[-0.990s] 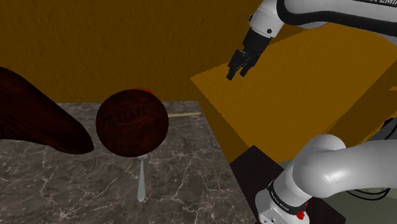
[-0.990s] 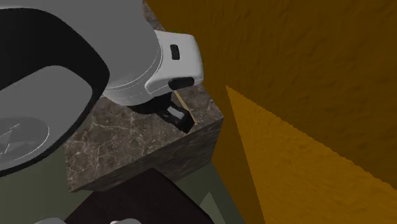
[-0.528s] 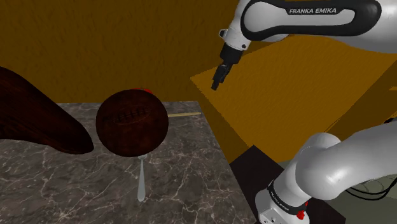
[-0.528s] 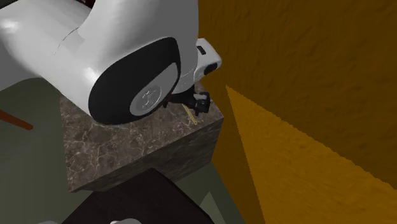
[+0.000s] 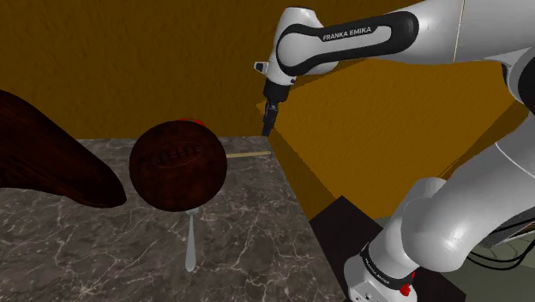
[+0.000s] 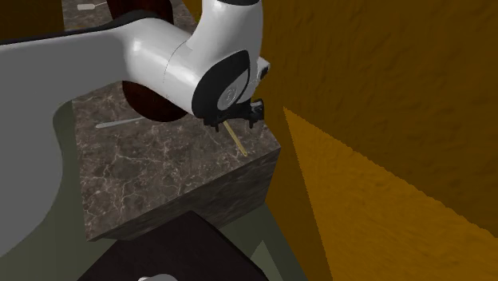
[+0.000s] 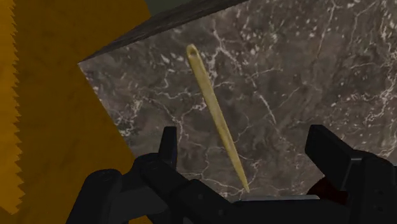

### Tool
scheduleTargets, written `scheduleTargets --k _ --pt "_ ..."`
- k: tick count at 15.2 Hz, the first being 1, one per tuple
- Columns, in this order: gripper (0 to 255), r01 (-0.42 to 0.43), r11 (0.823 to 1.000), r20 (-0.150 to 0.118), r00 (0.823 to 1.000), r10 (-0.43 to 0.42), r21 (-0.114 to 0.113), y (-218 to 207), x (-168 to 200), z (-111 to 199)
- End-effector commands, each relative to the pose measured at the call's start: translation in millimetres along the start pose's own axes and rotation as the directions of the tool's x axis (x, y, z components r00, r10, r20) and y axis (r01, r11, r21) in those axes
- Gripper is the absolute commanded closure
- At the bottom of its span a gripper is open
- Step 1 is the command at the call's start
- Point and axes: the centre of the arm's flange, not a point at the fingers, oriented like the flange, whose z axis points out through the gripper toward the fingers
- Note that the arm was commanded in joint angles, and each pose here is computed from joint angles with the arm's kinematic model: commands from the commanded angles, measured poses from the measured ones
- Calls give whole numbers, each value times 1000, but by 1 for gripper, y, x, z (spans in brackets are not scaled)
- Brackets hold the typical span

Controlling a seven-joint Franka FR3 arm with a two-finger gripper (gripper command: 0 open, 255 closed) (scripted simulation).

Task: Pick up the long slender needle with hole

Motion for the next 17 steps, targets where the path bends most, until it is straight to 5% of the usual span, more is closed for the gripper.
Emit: scheduleTargets --k 1,7,16,17 --pt "0 105 994 18 994 -105 13 3 19 20" --pt "0 365 930 57 928 -367 54 -1 69 79" --pt "0 365 930 57 928 -367 54 1 66 118" --pt "255 365 930 57 928 -367 54 1 67 119"
